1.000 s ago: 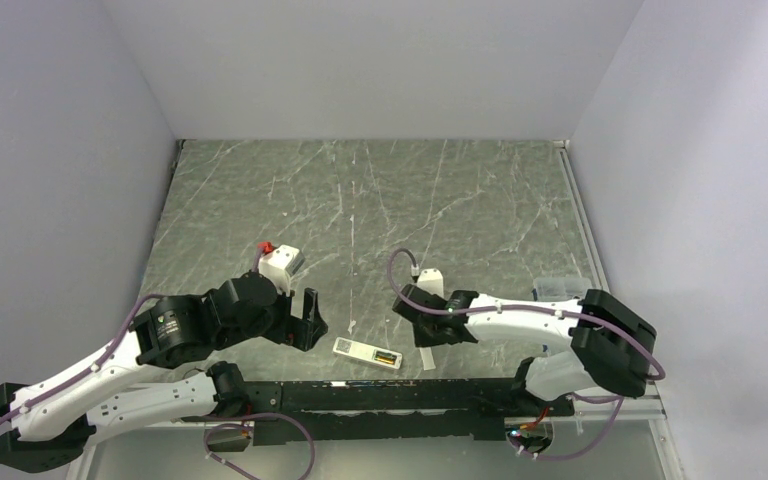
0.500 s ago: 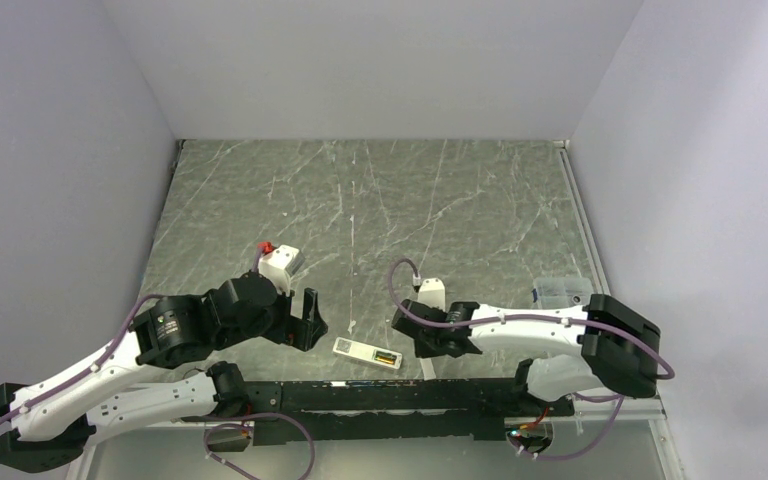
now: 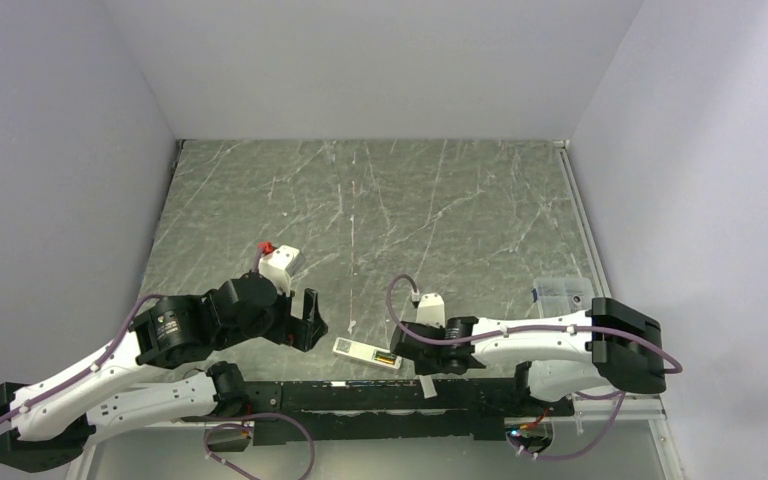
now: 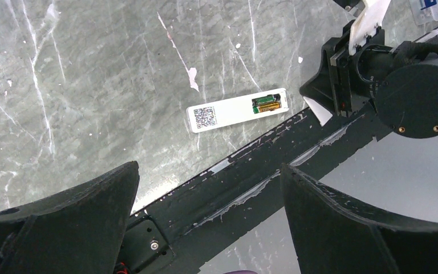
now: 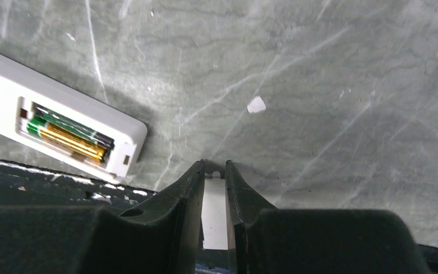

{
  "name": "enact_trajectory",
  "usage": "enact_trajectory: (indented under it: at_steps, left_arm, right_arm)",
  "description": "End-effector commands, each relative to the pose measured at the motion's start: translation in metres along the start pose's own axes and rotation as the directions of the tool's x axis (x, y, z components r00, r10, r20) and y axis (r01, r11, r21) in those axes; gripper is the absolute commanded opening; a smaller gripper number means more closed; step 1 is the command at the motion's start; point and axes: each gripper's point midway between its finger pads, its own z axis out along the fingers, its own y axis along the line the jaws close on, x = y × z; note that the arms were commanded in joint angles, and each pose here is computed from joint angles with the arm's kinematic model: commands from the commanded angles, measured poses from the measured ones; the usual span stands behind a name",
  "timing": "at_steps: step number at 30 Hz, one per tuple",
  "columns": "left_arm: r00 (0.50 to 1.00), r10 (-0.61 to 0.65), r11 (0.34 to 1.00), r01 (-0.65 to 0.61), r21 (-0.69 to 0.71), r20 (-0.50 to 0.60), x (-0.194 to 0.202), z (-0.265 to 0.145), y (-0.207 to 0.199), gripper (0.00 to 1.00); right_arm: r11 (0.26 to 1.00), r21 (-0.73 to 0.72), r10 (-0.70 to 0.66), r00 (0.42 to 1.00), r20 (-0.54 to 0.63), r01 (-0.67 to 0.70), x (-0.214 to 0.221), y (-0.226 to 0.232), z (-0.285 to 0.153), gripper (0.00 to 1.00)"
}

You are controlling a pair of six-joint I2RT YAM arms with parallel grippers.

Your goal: Load the batteries into the remote control

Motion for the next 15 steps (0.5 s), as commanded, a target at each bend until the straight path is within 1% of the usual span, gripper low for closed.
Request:
enact_trajectory:
  at_steps: [1, 5, 8, 15]
  left_arm:
    - [0.999, -0.006, 1.000, 0.005, 0.006, 0.031, -0.006, 0.000, -0.002, 0.99]
    - [1.000, -0.005, 1.000, 0.005, 0.009, 0.028, -0.005, 0.000, -0.002, 1.00]
    - [1.000, -0.005, 1.000, 0.005, 0.010, 0.031, -0.006, -0.001, -0.003, 1.00]
    - [0.999, -0.004, 1.000, 0.003, 0.014, 0.032, -0.006, -0.001, -0.003, 1.00]
  right_arm:
    - [0.994, 0.110, -0.008, 0.999, -0.038, 0.012, 0.011, -0.023, -0.010, 0.25]
    - [0.997, 0.076, 0.014, 1.000, 0.007, -0.015, -0.002, -0.014, -0.026, 0.35]
    - [0.998, 0.043, 0.036, 0.999, 0.020, -0.037, -0.005, -0.011, -0.035, 0.38]
    - [0.997, -0.021, 0.069, 0.998, -0.010, -0.069, 0.006, -0.003, -0.041, 0.42]
